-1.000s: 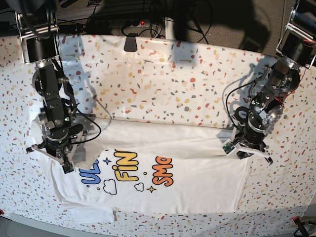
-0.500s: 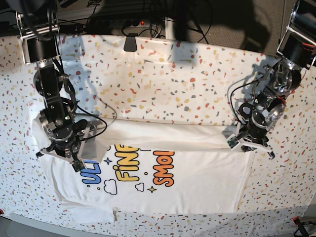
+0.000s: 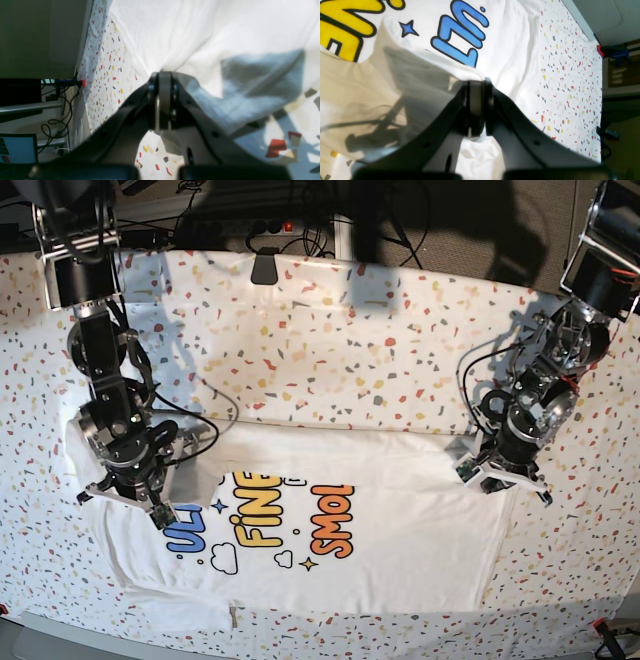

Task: Fold the T-shirt properly
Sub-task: 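Lower the folded edge onto the shirt body and open both grippers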

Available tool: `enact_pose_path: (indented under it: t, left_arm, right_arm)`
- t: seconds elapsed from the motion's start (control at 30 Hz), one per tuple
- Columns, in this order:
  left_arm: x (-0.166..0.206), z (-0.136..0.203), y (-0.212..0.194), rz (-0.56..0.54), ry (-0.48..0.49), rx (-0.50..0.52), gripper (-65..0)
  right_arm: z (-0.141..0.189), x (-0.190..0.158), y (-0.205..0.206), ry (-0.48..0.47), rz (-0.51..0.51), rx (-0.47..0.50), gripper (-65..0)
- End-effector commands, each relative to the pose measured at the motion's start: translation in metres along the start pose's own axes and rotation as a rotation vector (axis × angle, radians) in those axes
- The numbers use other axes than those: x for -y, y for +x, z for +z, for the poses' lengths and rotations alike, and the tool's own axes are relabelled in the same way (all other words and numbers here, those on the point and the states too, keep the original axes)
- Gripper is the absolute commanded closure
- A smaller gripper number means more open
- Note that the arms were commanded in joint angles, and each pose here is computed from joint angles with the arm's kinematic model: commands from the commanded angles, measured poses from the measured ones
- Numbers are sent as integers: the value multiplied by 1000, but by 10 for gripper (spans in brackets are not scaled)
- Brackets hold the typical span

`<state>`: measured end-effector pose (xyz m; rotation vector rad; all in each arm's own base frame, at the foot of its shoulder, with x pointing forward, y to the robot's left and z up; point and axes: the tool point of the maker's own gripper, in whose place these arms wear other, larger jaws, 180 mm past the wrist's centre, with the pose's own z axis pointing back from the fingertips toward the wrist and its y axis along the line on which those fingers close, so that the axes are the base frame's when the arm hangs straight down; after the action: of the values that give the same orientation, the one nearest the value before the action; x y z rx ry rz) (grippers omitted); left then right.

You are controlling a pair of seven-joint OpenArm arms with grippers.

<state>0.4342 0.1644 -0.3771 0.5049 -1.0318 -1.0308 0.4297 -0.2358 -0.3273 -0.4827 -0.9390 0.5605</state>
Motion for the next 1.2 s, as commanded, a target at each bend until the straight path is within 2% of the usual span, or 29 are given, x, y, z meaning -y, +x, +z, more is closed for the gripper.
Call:
enact_pose_path:
  t: [0.0, 0.3, 0.67, 0.8, 1.0, 1.17]
  left_arm:
    - [-27, -2, 9, -9, 64, 32, 0]
    - [-27, -2, 9, -9, 64, 29, 0]
    - [-31, -2, 6, -27, 75, 6, 0]
    - [-42, -4, 11, -26, 94, 16, 0]
    - [-55, -7, 16, -1, 111, 16, 0]
    - [-61, -8, 20, 7, 121, 24, 0]
  right_arm:
    - [1, 21, 19, -43, 13, 54, 0]
    - [-1, 38, 43, -63, -11, 95, 0]
    - [-15, 30, 8, -39, -11, -2, 0]
    - [-21, 29, 6, -39, -20, 18, 0]
    - [-30, 38, 2, -48, -31, -11, 0]
    - [-33, 55, 19, -73, -48, 11, 0]
